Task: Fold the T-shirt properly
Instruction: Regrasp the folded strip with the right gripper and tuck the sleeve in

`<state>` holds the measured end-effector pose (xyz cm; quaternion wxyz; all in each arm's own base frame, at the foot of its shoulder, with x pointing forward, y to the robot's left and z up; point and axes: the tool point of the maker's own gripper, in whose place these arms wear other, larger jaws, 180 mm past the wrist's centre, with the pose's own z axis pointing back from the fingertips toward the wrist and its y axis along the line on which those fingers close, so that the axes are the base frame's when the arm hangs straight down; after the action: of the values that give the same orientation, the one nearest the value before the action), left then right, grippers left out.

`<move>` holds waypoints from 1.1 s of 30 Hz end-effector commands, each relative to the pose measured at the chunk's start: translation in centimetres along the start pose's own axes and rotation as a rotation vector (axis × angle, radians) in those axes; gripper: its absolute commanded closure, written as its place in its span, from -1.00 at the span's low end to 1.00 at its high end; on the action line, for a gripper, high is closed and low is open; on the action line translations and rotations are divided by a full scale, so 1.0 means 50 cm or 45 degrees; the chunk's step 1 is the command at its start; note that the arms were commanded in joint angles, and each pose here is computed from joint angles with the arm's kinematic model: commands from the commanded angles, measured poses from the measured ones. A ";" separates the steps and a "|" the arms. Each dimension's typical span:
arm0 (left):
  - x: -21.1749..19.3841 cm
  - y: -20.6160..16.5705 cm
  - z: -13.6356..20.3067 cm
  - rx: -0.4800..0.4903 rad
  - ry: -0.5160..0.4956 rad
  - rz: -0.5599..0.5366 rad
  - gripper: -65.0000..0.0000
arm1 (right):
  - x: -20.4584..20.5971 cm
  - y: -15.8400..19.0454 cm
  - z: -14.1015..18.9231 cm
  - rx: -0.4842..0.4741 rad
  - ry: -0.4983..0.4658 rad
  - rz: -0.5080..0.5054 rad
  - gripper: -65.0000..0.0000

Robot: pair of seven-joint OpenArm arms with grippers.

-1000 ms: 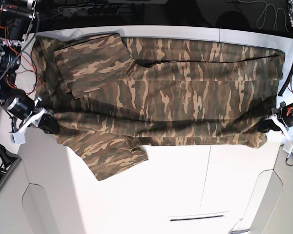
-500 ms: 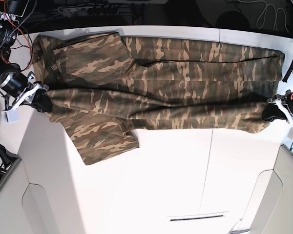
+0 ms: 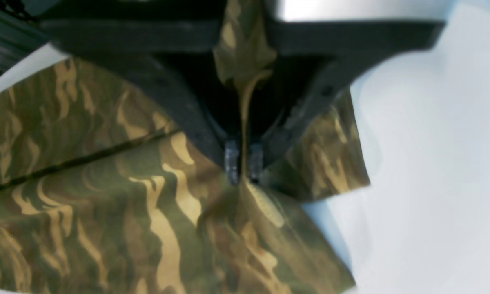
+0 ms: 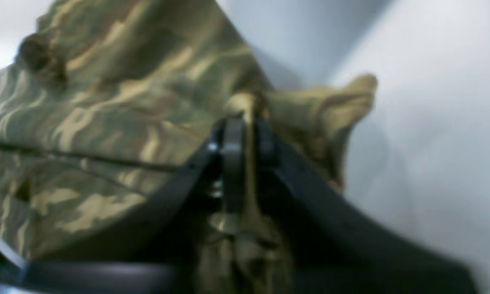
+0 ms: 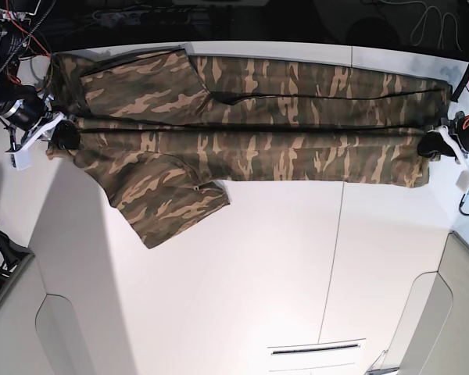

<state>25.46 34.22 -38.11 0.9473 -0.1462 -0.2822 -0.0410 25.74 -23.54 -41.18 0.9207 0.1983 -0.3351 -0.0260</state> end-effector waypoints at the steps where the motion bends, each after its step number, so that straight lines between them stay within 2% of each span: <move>1: 0.031 0.010 0.019 0.015 -0.040 -0.040 1.00 | 0.039 -0.008 0.010 -0.004 -0.088 0.016 0.40; 3: 0.031 0.008 0.018 0.013 -0.042 -0.038 1.00 | 0.057 -0.007 0.010 0.004 -0.156 0.005 0.15; 4: 0.032 0.008 0.018 0.012 -0.045 -0.038 1.00 | 0.071 -0.005 0.012 0.013 -0.196 0.000 0.12; 10: 0.028 0.008 0.018 0.013 -0.038 -0.037 1.00 | 0.175 0.010 0.011 0.026 -0.399 0.021 0.12; 15: 0.028 0.009 0.018 0.013 -0.038 -0.037 1.00 | 0.246 0.026 -0.010 -0.014 -0.455 0.095 0.12; 19: 0.028 0.007 0.017 0.011 -0.040 -0.035 1.00 | 0.281 0.036 -0.046 0.003 -0.473 0.063 0.12; 21: 0.029 0.007 0.016 0.010 -0.045 -0.034 1.00 | 0.280 0.039 -0.077 0.020 -0.445 0.031 0.12; 26: 0.029 0.007 0.017 0.010 -0.044 -0.034 1.00 | 0.257 0.066 -0.157 0.093 -0.351 -0.045 -0.19; 30: 0.029 0.007 0.016 0.010 -0.045 -0.034 1.00 | 0.217 0.123 -0.212 0.173 -0.255 -0.046 -0.19; 33: 0.029 0.007 0.017 0.010 -0.045 -0.034 1.00 | 0.182 0.171 -0.244 0.208 -0.179 0.010 -0.19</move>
<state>25.19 34.18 -38.37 0.9487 -0.1454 -0.2776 -0.0413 39.10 -13.08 -41.56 0.8770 0.2714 -0.3961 -0.0178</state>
